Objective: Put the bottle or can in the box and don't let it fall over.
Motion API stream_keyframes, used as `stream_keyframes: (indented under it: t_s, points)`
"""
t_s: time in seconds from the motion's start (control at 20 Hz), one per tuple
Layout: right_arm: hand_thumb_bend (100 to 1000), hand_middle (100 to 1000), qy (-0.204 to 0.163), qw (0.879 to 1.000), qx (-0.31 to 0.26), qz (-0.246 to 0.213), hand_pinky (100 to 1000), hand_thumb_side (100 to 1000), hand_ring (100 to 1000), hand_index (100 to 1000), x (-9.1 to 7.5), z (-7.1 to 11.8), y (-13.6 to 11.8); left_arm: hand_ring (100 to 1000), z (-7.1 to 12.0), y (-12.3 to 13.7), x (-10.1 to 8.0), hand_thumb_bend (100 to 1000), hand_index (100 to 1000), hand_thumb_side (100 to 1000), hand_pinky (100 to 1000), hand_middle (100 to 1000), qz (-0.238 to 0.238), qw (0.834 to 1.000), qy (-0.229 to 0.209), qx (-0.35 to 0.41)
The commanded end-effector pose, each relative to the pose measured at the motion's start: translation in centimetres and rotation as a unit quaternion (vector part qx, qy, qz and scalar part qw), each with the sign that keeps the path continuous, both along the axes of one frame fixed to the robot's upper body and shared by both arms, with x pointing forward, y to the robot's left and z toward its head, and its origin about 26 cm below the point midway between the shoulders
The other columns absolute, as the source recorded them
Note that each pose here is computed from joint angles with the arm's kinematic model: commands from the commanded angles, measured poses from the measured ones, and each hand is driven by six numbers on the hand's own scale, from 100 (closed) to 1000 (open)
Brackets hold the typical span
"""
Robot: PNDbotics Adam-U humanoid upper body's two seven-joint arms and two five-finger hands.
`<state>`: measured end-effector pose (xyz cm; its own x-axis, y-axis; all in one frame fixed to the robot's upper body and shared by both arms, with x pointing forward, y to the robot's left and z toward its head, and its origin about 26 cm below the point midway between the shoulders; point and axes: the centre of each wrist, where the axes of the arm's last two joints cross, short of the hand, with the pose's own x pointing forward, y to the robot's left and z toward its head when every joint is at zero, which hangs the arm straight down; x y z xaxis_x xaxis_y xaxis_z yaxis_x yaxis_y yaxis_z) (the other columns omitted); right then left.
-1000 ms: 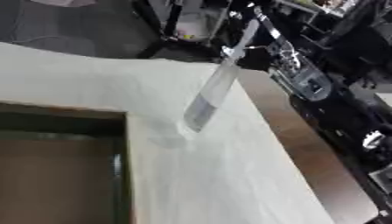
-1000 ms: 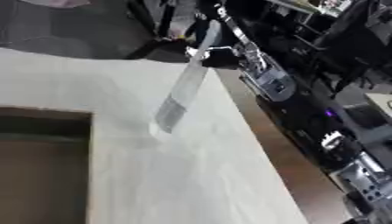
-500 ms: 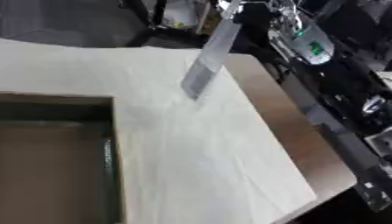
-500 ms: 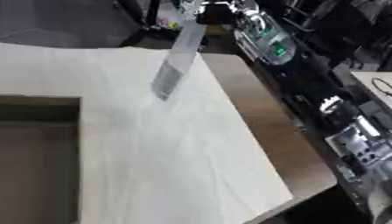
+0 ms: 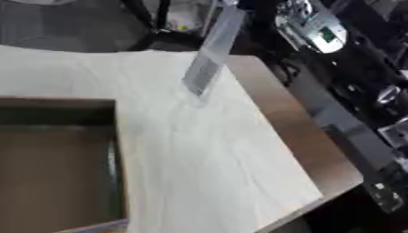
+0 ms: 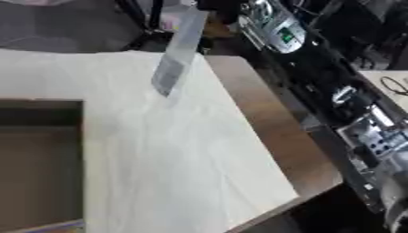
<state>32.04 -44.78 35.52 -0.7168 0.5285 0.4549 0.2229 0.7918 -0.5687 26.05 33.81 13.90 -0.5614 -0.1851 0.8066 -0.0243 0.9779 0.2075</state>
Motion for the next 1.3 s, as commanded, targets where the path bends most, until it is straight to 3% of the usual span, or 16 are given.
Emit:
stream_keyframes:
  t_s: [0.05,0.6,0.85,1.05,1.3]
  points:
    - [328,182,-0.012,1.000,-0.010,0.004,510,125,237,161,-0.7,2.1,0.8,367,1.1,0.1,0.1,164,846,826,632,765,-0.013,1.000,-0.011,0.011]
    - [304,189,0.009,0.999,-0.005,0.037,519,109,243,169,0.4,2.5,4.2,381,2.6,-0.3,0.8,154,850,804,636,768,-0.055,0.998,-0.015,0.018]
    - [299,191,0.015,0.999,0.001,0.052,519,100,244,171,0.8,2.7,5.3,453,5.5,0.5,1.4,136,864,767,671,785,-0.076,0.992,-0.086,0.048]
    - [294,193,0.022,0.998,0.008,0.060,521,100,246,172,1.1,2.9,6.1,484,8.2,1.9,1.3,133,871,747,682,795,-0.062,0.985,-0.150,0.054]
    - [296,192,0.022,0.998,0.004,0.066,518,100,246,173,1.8,3.2,7.8,493,10.8,2.7,1.2,130,868,735,682,792,-0.050,0.980,-0.188,0.045]
